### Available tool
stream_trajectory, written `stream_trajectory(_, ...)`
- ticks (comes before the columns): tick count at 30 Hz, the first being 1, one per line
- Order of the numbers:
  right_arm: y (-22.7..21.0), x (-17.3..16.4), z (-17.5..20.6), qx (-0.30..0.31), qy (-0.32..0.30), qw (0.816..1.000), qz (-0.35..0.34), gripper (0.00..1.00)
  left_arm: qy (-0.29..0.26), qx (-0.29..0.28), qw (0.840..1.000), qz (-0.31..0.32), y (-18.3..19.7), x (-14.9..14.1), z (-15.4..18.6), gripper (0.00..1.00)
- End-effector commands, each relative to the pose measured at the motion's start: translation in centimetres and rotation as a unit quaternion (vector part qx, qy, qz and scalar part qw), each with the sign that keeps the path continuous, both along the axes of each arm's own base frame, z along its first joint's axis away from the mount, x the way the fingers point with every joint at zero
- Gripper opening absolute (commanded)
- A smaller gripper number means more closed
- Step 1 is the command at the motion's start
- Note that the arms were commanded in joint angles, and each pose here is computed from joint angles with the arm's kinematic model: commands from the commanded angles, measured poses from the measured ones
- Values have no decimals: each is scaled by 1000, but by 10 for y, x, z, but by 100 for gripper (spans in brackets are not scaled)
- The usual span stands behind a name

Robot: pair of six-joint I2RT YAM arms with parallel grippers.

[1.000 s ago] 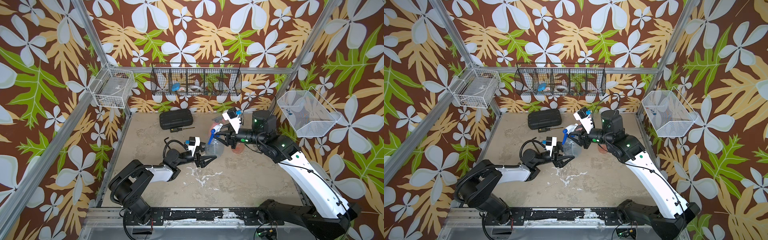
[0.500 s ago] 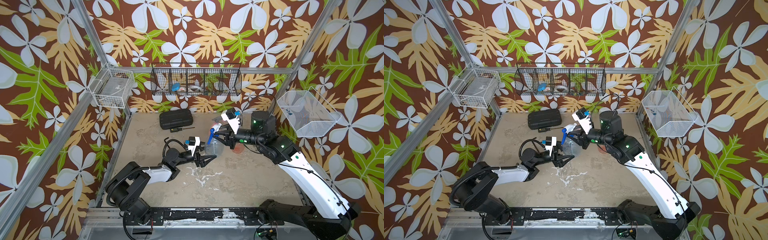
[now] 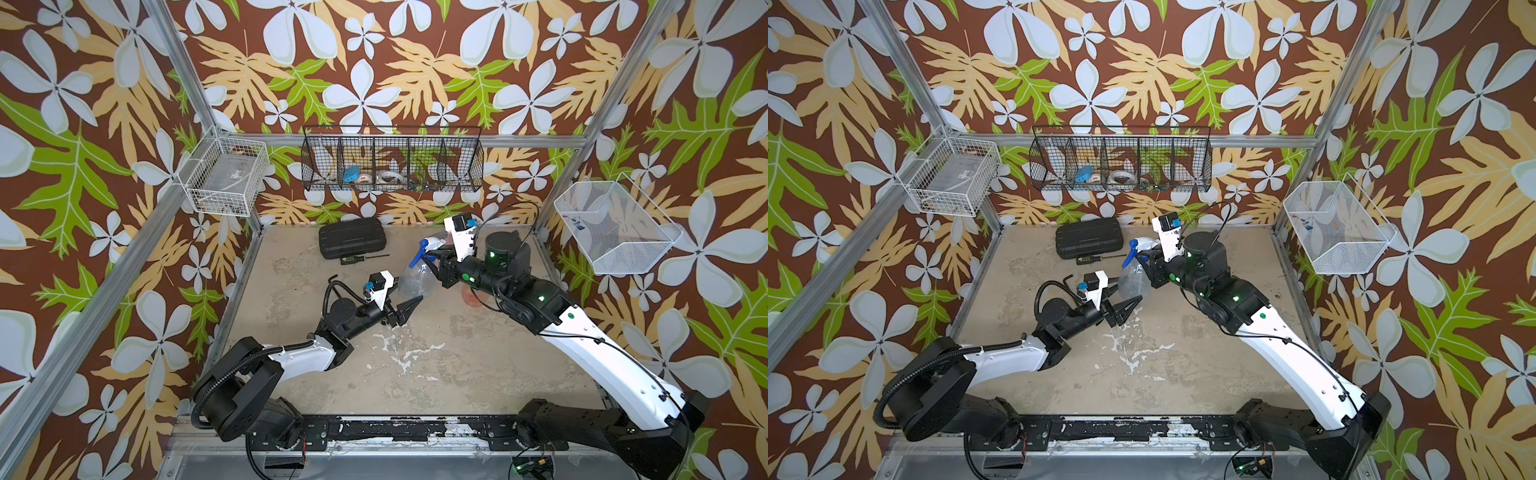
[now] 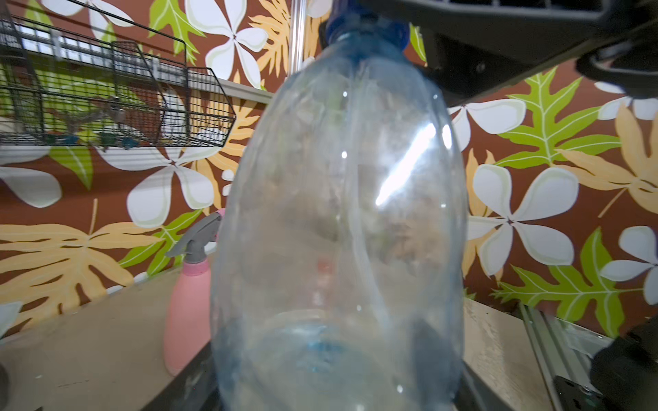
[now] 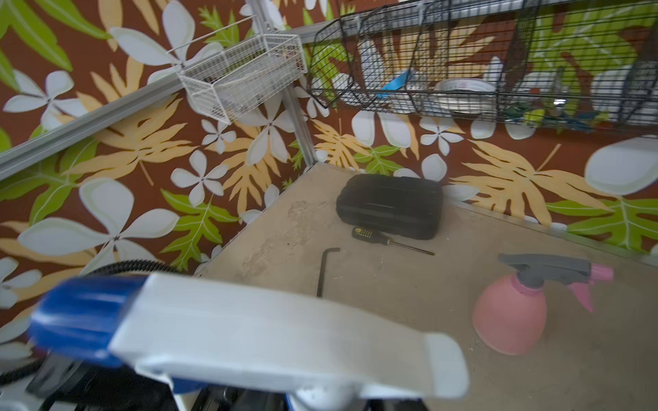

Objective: Attach spray nozzles to spray bottles
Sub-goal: Screw the spray nozzle on the spray bottle.

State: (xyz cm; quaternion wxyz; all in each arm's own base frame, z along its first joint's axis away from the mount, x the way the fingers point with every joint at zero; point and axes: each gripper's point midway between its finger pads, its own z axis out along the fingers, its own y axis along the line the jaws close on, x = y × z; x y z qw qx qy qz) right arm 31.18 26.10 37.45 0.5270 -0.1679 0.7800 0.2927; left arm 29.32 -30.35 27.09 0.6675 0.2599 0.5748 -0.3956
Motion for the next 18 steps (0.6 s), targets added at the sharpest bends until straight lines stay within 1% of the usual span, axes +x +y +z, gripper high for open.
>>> stream_trajectory(1,-25,6,-46,-24,86,987,-131,0,-82,-116,982,123,41,11,66,44)
stream_trajectory(4,-18,5,-54,4,115,980,-161,0,-94,-111,978,149,39,9,64,44)
stream_trajectory(7,-18,6,-65,23,147,970,-191,0,-116,-85,971,192,35,5,59,44)
stream_trajectory(10,-21,8,-76,1,173,957,-235,0,-128,-61,961,237,35,4,52,44)
stream_trajectory(12,-26,9,-82,-14,187,947,-262,0,-125,-54,960,245,35,5,48,44)
stream_trajectory(15,-27,10,-78,-19,183,947,-263,0,-119,-53,966,225,31,1,42,44)
stream_trajectory(16,-26,9,-72,-19,172,951,-255,0,-116,-52,969,213,28,-1,39,44)
stream_trajectory(18,-21,9,-55,-26,137,966,-218,0,-110,-49,976,183,22,-6,33,44)
